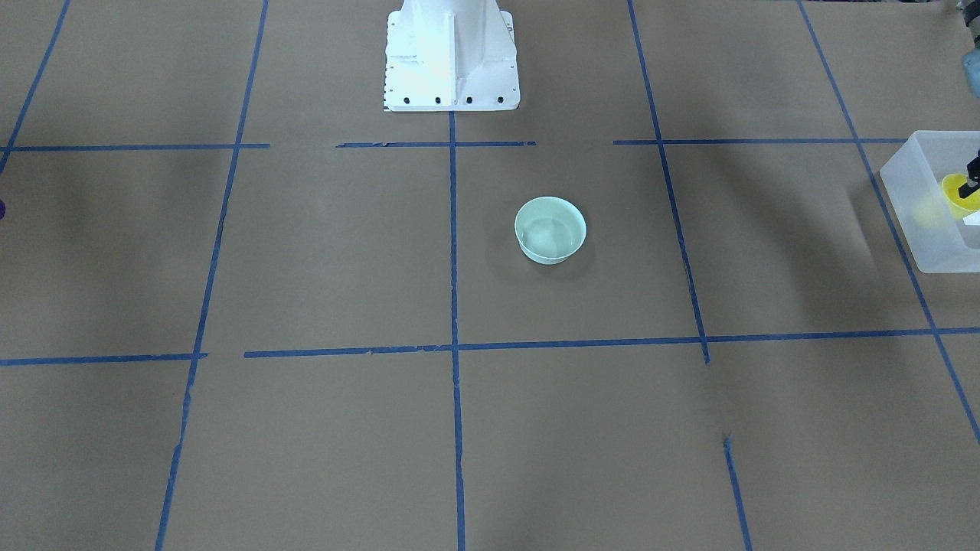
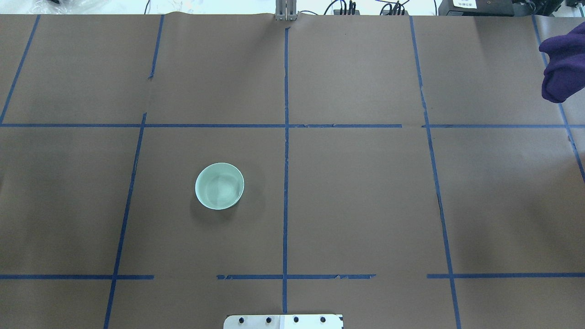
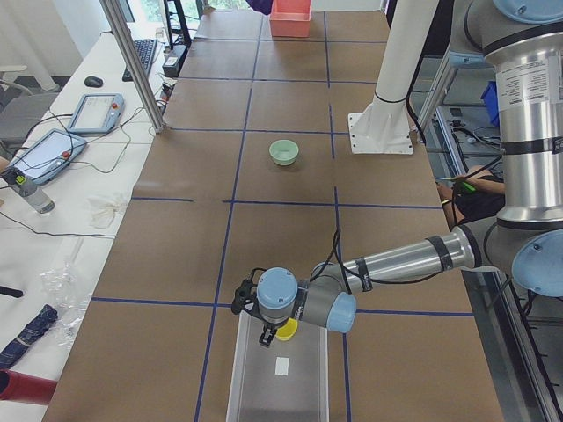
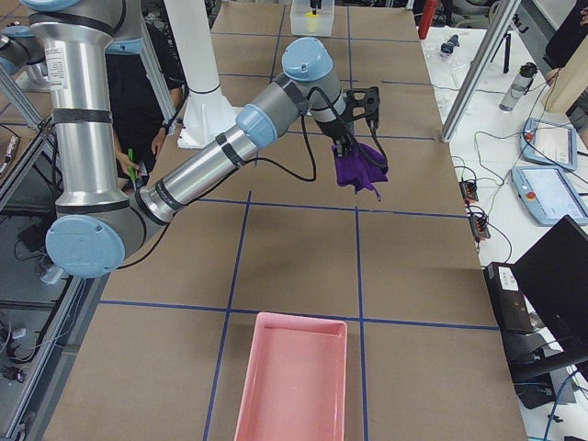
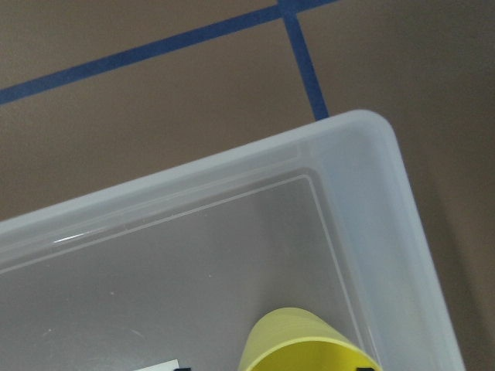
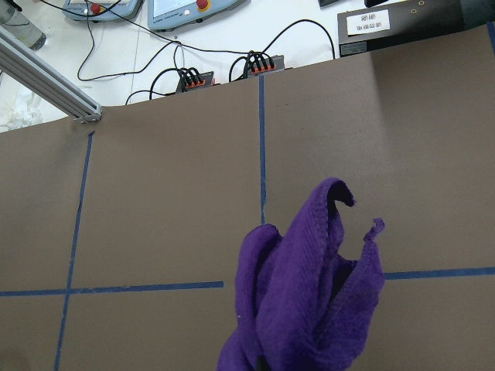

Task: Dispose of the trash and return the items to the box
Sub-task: 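Drop the cup in the clear bin while the right drops cloth in pink bin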

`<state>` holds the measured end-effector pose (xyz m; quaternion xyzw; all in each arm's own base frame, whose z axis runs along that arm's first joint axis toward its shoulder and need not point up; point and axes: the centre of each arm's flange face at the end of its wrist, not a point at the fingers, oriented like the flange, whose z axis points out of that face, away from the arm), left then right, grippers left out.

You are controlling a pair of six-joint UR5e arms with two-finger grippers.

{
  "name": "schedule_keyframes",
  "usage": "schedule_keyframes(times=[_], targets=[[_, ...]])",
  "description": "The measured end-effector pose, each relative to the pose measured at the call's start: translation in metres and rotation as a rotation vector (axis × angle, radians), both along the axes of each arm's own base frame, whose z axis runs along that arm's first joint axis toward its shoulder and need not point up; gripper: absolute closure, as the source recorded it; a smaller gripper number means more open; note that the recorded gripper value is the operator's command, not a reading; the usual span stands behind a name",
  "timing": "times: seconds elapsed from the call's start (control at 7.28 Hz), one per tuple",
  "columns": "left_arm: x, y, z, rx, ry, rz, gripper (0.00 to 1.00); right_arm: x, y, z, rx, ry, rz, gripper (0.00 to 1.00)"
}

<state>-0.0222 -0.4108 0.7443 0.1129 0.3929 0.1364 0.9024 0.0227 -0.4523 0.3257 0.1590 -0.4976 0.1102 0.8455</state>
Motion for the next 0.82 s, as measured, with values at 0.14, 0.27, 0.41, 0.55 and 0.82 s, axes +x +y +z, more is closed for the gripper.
schedule_keyframes(times=[0.14, 0.27, 0.41, 0.55, 0.82], targets=[[-0.009, -0.008, -0.028, 0.053, -0.031, -0.029, 0.0, 0.001, -0.001, 0.008, 0.005, 0.015, -0.009, 1.0], [-0.025, -0.018, -0.065, 0.097, -0.079, -0.079, 0.0, 0.005, 0.001, 0.023, 0.02, 0.05, -0.027, 1.0], [-0.039, -0.027, -0.105, 0.109, -0.112, -0.13, 0.0, 0.013, 0.004, 0.041, 0.039, 0.107, -0.05, 1.0], [-0.046, -0.032, -0.144, 0.098, -0.117, -0.193, 0.0, 0.027, 0.005, 0.064, 0.057, 0.19, -0.08, 1.0], [-0.039, -0.049, -0.198, 0.042, -0.056, -0.318, 0.0, 0.068, 0.009, 0.14, 0.072, 0.377, -0.181, 1.0]])
